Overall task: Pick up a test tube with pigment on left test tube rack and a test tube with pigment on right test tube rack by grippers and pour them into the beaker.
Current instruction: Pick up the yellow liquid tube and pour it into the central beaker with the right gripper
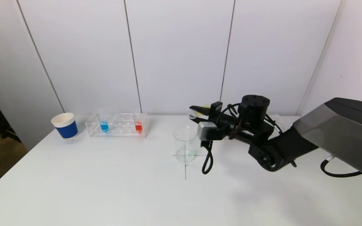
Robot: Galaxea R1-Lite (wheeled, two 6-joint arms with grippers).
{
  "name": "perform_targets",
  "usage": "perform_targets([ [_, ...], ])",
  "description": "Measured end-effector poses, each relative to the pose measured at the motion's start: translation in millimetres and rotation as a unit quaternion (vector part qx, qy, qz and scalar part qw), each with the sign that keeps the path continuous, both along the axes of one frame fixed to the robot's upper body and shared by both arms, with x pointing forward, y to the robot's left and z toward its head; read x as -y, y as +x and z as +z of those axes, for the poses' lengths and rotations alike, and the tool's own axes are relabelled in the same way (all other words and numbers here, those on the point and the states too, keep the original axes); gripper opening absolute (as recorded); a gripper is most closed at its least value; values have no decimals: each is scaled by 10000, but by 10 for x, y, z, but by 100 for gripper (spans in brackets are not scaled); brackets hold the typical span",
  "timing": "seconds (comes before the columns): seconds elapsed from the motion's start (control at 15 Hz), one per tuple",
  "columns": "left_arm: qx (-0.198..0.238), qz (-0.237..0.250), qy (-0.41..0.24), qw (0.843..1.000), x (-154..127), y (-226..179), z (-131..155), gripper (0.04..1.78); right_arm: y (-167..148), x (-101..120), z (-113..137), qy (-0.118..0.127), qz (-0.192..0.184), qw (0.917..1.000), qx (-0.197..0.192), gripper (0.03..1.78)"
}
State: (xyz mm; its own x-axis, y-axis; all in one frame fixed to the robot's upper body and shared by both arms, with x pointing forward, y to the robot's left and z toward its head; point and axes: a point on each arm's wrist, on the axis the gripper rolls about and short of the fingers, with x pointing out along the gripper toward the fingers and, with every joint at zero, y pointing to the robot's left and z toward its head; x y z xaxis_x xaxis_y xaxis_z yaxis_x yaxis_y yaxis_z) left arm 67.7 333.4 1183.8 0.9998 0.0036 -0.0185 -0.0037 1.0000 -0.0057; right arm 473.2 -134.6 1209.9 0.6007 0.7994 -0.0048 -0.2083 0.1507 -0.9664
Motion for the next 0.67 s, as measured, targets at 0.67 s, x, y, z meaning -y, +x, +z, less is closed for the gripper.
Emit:
perform_targets([
  [0.67,0,0,2,10000,0,0,0,176,-37,-53,21,-315,-62,9989,331,47],
])
